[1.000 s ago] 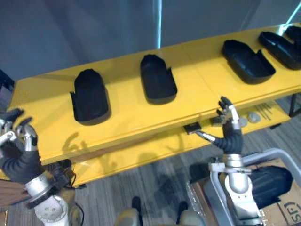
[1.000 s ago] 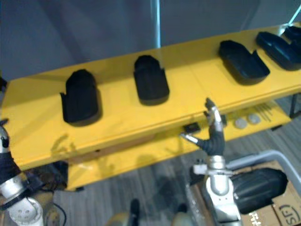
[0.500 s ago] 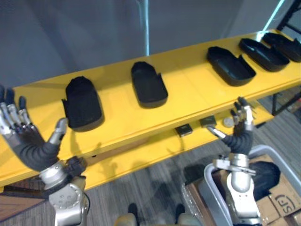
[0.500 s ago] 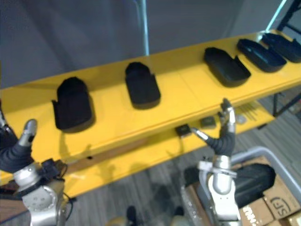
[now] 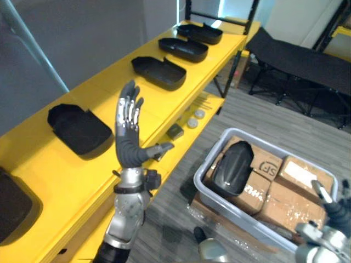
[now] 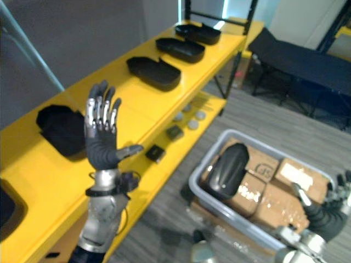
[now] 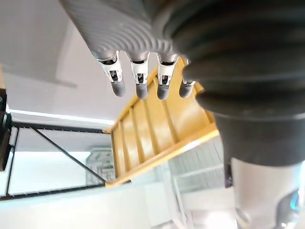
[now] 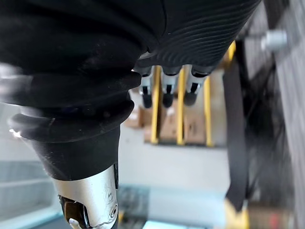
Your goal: Walk over and take plastic housings, then place them on the shelf
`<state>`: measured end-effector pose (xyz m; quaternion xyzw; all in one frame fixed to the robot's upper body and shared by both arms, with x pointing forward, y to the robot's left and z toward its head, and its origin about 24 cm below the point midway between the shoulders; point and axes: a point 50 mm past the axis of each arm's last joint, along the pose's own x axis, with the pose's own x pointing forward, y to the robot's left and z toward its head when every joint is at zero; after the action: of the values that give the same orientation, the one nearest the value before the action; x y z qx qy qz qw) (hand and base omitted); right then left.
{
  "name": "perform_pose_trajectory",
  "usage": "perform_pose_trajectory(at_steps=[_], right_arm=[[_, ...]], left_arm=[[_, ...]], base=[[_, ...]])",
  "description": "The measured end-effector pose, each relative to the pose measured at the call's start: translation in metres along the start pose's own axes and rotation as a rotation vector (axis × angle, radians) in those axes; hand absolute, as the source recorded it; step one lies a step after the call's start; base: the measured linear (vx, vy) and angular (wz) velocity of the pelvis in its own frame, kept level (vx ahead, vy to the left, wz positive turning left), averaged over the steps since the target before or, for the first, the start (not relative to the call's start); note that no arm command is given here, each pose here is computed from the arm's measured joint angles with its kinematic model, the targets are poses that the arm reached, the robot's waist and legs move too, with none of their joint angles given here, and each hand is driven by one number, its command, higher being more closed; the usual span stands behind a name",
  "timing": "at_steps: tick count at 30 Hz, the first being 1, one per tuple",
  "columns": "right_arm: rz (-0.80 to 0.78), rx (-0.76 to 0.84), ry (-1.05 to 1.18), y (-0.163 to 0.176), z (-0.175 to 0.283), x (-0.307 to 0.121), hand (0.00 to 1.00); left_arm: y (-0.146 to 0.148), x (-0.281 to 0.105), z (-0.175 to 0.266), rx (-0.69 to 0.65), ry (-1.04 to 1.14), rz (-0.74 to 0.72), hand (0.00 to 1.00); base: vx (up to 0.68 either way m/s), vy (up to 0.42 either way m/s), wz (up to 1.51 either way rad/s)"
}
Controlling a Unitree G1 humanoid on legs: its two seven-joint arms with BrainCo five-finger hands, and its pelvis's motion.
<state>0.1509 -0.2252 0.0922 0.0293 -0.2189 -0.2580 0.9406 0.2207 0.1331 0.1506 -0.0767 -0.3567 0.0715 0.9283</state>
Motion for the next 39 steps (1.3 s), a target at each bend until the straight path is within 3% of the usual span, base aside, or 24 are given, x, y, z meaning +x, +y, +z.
perform_pose_trajectory(at_steps=[1, 5, 13, 16, 19, 25, 30, 39], right_arm=[[0.105, 0.069, -0.027, 0.023, 0.001, 0.007, 0.00], [0.250, 0.149, -0.053, 0.051, 0.006, 0.009, 0.00], [0.300, 0.261, -0.106, 0.077, 0.017, 0.017, 0.00], [0.193, 0.261, -0.072, 0.069, 0.013, 0.020, 0.00], [0.096, 0.200, 0.020, 0.048, -0.001, 0.007, 0.00], [0.170, 0.139, 0.009, 0.035, -0.001, 0.000, 0.00], [0.168, 0.111, 0.034, 0.042, -0.010, 0.008, 0.00], [0.058, -0.091, 0.162, 0.012, -0.045, 0.037, 0.00]], left_arm=[[0.015, -0.007, -0.001, 0.045, 0.035, 0.073, 0.00], [0.054, -0.036, 0.014, 0.147, 0.077, 0.203, 0.00], [0.057, -0.023, 0.023, 0.091, -0.075, 0.242, 0.00], [0.038, -0.007, 0.025, 0.019, -0.145, 0.161, 0.00], [0.038, -0.009, 0.025, 0.024, -0.126, 0.126, 0.00], [0.073, -0.025, 0.032, 0.189, -0.054, 0.194, 0.00], [0.087, -0.037, 0.025, 0.191, 0.067, 0.224, 0.00], [0.078, -0.044, -0.017, 0.156, 0.224, 0.218, 0.00]], base=[[-0.05, 0.104, -1.29], [-0.15, 0.213, -1.11], [-0.14, 0.093, -0.02], [-0.02, 0.043, 0.16], [-0.10, 0.068, -0.66], [-0.24, 0.025, -1.12], [-0.07, -0.129, -0.56], [-0.01, -0.085, -0.32]])
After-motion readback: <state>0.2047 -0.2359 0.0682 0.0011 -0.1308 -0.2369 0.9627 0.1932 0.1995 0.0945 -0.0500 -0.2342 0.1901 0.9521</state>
